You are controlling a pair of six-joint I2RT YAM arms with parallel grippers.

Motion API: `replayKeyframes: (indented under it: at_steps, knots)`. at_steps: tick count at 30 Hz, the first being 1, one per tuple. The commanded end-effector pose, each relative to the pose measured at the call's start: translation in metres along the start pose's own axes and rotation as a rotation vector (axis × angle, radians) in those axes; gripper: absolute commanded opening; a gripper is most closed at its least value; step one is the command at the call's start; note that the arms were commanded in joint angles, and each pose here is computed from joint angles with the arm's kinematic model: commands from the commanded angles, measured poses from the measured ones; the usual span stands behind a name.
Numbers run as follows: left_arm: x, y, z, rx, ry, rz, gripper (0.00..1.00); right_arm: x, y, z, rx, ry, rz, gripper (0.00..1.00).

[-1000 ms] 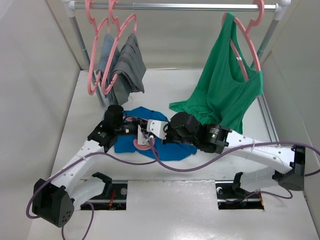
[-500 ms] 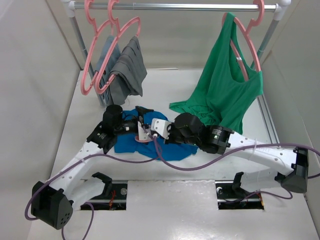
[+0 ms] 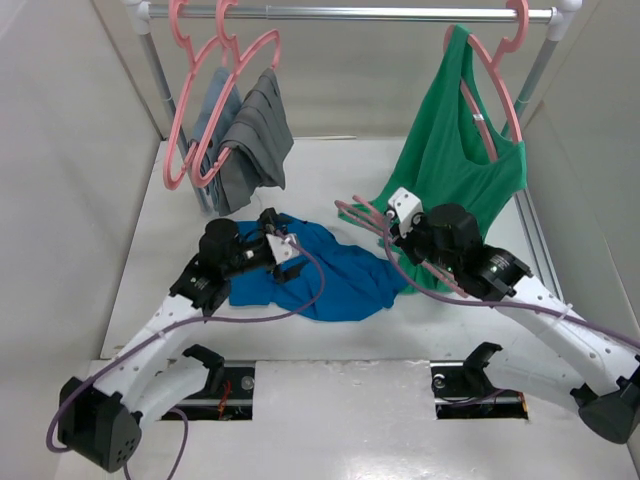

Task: Place the t-shirt on the hanger
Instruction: Place tshirt on hanger

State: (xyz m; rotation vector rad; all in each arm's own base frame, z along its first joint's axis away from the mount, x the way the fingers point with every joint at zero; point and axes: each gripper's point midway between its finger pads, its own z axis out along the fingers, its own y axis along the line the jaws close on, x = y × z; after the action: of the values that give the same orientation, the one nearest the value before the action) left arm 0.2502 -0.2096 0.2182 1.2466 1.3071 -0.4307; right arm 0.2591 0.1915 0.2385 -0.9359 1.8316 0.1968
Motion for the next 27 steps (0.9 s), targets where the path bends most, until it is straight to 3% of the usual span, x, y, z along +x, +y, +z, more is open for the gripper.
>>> replayKeyframes:
  at_steps: [1,5,9,12,14,19,22,25,27]
  knots:
    - [0.027,0.000,0.008,0.012,0.122,-0.115,0.95,-0.016,-0.007,-0.004,0.006,-0.070,0.044,0.00]
    - [0.016,0.001,0.012,0.025,0.060,-0.070,0.95,-0.013,-0.004,0.002,-0.021,-0.074,0.035,0.00]
    - [0.048,0.003,0.021,0.017,0.158,-0.080,0.97,-0.019,-0.010,0.002,0.001,-0.084,0.060,0.00]
    - [0.064,0.007,0.028,0.010,0.214,-0.101,0.93,-0.027,-0.006,0.004,-0.029,-0.107,0.059,0.00]
    - [0.070,0.001,0.033,0.039,0.243,-0.090,0.83,-0.038,-0.008,0.002,-0.028,-0.145,0.058,0.00]
    - [0.100,-0.022,0.051,0.219,0.330,0.052,0.76,-0.043,-0.012,0.003,-0.010,-0.164,0.058,0.00]
    - [0.115,-0.044,0.049,0.352,0.368,0.182,0.83,-0.055,-0.018,0.001,0.008,-0.188,0.039,0.00]
    - [0.135,-0.068,0.043,0.466,0.407,0.207,0.84,-0.059,-0.022,0.002,0.012,-0.160,0.030,0.00]
    - [0.143,-0.090,0.034,0.587,0.412,0.239,0.76,-0.061,-0.024,0.002,0.020,-0.153,0.030,0.00]
